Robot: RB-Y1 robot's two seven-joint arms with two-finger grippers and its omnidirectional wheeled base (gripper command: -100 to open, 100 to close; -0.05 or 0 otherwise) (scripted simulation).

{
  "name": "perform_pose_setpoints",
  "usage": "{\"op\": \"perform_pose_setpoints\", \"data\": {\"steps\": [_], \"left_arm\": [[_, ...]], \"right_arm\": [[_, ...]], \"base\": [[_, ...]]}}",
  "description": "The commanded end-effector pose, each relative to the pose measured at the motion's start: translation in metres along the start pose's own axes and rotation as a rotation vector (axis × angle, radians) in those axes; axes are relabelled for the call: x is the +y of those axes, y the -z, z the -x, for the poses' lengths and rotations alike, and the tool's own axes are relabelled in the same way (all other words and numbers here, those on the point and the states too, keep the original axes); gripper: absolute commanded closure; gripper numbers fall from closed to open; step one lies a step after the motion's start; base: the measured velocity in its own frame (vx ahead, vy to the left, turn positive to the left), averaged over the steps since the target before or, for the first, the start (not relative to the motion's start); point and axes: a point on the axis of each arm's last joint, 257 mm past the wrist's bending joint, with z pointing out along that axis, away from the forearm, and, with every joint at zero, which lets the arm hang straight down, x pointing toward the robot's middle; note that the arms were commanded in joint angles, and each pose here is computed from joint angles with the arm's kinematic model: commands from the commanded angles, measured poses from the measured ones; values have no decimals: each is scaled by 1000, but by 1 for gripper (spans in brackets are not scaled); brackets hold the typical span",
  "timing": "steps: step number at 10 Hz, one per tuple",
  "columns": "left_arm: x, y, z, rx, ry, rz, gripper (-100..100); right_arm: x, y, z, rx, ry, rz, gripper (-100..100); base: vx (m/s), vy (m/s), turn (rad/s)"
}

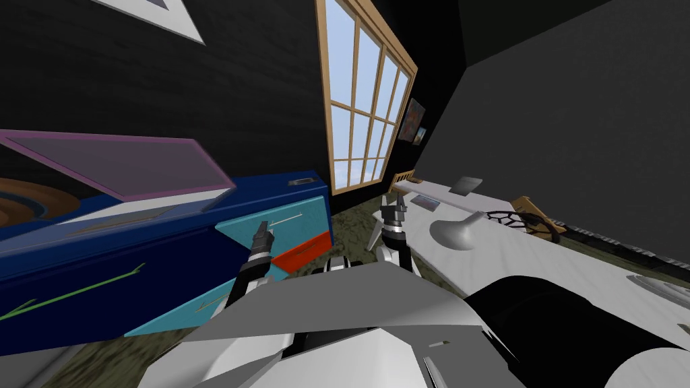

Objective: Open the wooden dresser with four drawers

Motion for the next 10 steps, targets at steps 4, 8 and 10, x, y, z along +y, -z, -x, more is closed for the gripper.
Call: {"op": "perform_pose_setpoints", "data": {"steps": [4,8,10], "left_arm": [[20,11,-7,-72,90,55,-100],[36,-14,23,-140,-9,47,-100],[44,-26,21,-146,5,54,-100]], "right_arm": [[0,0,0,0,0,0,0],[0,0,0,0,0,0,0],[0,0,0,0,0,0,0]], "base": [[8,-24,16],[-111,44,-145],[-92,37,-77]]}}
